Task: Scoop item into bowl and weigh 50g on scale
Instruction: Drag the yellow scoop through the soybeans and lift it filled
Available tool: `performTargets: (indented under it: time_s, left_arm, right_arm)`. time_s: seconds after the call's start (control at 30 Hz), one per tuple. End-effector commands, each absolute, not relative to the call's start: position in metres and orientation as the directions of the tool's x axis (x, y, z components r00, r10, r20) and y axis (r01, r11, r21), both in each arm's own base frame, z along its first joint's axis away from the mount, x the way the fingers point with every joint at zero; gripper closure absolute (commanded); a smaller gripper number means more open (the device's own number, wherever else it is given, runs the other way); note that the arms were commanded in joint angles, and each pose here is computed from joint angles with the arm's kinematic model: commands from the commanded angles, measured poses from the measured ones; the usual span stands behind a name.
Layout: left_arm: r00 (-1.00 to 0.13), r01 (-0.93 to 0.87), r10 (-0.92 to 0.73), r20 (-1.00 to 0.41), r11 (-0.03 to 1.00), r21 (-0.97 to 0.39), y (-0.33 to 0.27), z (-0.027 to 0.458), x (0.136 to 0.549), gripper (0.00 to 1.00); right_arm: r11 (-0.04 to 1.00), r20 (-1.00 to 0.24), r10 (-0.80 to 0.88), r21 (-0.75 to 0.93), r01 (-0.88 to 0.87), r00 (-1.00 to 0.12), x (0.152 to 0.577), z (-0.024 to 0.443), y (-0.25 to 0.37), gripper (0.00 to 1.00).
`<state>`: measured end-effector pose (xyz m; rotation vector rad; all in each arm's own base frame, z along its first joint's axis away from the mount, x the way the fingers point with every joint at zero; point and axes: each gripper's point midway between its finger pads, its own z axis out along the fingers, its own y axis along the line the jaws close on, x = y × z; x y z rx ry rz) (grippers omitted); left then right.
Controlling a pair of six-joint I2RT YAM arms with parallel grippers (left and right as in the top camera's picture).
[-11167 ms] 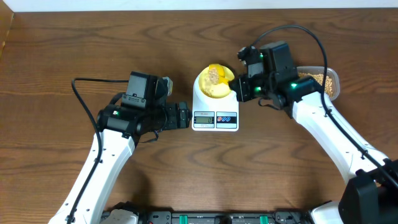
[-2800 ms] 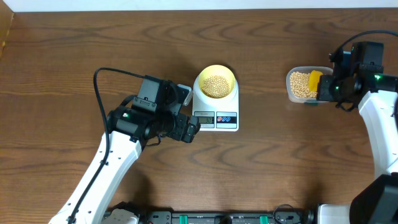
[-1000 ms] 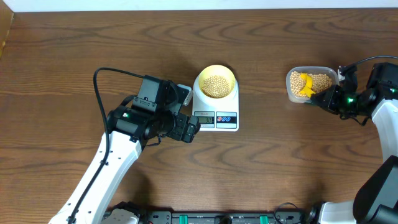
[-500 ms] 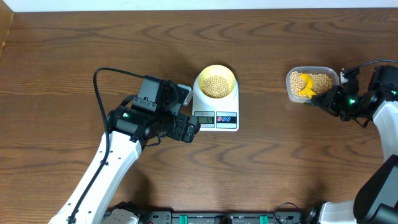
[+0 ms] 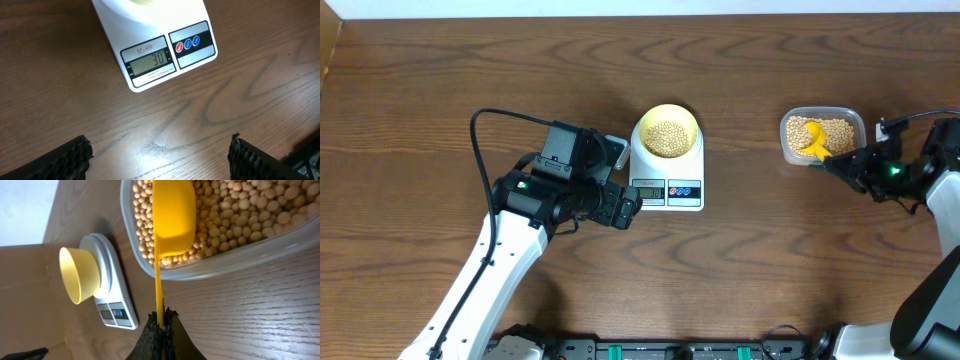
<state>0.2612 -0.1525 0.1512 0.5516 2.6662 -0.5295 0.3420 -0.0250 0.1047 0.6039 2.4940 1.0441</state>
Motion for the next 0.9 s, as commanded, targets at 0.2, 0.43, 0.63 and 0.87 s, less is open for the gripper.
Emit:
performTargets:
  time_s: [0.2,0.43,0.63,0.87]
  left_arm:
    - [-0.858,0.436,0.293,-0.422,0.851,-0.294,-0.152,0.153,0.258,0.11]
    - [-0.858,0.436,0.293,-0.422,0.851,-0.294,-0.152,0.153,0.258,0.11]
    - [-0.858,0.436,0.293,-0.422,0.851,-0.294,-0.152,0.153,0.258,0.11]
    - [-0.858,0.436,0.293,-0.422,0.851,-0.294,-0.152,0.153,0.258,0.11]
  right_arm:
    - [0.546,-0.137,0.530,0.810,0.213,-0.837,0.345,0.116,-0.014,0.99]
    - [0.553,-0.159,0.529,0.809,0.196,-0.834,0.349,0.117,-0.016,0.99]
    - [0.534,-0.152,0.531,0.824,0.189,-0.834,0.348,0.120,-0.015,0.99]
    - [0.516,-0.141,0.583,0.825,0.231,-0.800,0.345,0.119,-0.036,0.99]
